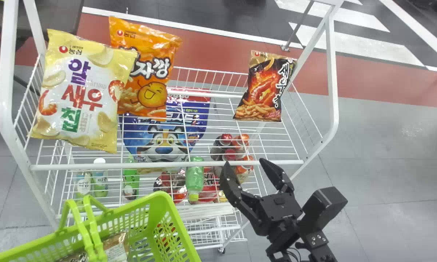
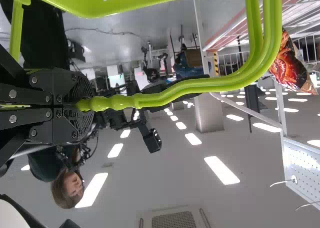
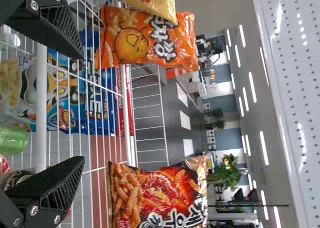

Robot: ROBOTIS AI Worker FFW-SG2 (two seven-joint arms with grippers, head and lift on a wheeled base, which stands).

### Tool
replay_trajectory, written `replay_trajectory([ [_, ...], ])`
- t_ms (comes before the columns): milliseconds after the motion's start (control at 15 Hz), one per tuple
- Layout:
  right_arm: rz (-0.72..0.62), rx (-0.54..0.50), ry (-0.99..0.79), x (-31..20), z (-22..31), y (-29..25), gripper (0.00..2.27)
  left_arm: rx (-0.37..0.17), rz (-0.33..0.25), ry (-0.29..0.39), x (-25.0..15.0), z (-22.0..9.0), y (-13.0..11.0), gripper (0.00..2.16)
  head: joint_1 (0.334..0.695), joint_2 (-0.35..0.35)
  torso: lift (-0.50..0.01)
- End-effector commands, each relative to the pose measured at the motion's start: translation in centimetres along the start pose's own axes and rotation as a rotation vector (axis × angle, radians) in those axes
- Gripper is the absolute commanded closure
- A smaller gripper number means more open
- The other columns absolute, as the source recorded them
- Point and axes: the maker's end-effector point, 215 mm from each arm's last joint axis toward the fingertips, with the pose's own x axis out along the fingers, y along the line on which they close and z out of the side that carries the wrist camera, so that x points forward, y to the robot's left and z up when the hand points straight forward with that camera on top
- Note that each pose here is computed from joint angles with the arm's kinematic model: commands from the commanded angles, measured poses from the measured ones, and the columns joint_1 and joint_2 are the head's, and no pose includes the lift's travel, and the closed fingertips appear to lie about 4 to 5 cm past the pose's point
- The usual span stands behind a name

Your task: Hold basket handle with left hand then pick Saewookkang with right hand and place into basket

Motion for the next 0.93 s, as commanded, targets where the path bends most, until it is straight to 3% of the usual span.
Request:
replay_trajectory([
  [0, -0.006, -0.019, -0.031, -0.29, 0.53, 0.13, 0.09, -0.032, -0.001, -0.001, -0.19, -0.39, -0.12, 2.15, 0.695, -0.350, -0.014],
  [867, -0.017, -0.019, -0.026, -0.14, 0.01, -0.03, 0.08, -0.032, 0.006, -0.001, -0.09, -0.33, 0.08, 2.15, 0.695, -0.350, -0.014],
])
